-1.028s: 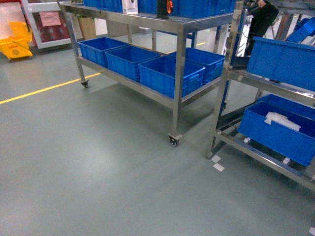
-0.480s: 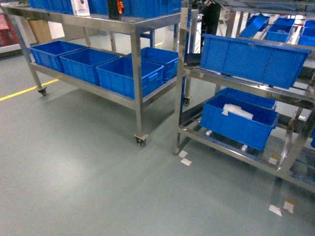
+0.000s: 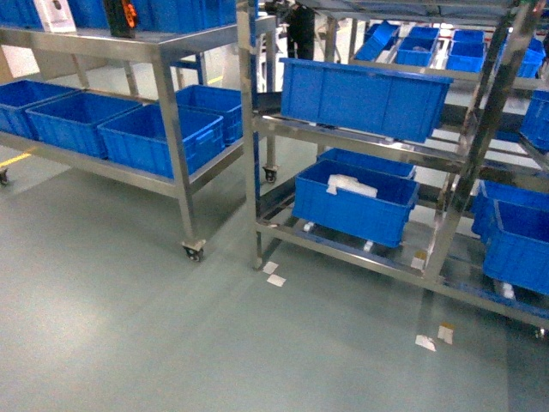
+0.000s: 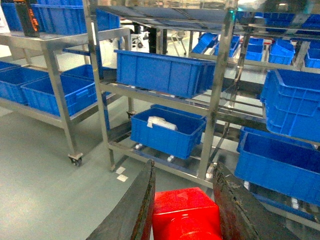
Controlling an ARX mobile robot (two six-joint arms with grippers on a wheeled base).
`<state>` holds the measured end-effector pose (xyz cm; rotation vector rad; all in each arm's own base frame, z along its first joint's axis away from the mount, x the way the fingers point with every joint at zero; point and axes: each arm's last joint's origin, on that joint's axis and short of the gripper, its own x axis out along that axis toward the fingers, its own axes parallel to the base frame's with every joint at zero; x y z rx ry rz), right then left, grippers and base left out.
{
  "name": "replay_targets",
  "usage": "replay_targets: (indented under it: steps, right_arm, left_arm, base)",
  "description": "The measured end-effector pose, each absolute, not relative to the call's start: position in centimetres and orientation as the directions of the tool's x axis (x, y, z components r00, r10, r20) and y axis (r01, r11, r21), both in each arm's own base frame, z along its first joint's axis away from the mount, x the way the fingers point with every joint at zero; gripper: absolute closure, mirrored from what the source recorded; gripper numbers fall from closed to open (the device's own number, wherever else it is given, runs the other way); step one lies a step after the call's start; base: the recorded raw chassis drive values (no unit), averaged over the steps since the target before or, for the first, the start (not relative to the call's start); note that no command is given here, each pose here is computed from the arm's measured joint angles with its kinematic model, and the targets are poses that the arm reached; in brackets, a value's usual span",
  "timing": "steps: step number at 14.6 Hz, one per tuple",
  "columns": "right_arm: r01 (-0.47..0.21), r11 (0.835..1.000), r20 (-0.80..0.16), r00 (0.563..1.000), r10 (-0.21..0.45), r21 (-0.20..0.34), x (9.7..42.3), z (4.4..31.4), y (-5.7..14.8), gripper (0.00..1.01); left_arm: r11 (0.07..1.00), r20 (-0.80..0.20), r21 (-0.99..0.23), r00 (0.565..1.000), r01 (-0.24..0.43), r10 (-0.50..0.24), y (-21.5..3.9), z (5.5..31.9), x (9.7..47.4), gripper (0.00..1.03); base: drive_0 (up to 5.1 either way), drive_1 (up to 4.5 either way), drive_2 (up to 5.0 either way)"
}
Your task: Pick red block from blue box to shelf
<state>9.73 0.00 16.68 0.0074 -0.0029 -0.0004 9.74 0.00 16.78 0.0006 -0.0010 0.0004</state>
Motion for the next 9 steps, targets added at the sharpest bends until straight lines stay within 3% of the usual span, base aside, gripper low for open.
replay_targets:
  steps: [9]
  right_arm:
    - [0.000, 1.000, 0.003, 1.000, 0.000, 0.007, 9.73, 16.68, 0.00, 0.73]
  left_arm:
    - [1.000, 0.001, 0.001, 1.000, -0.001, 0.001, 0.00, 16.77, 9.74, 0.05]
  base:
    - [0.1, 4.32, -4.2]
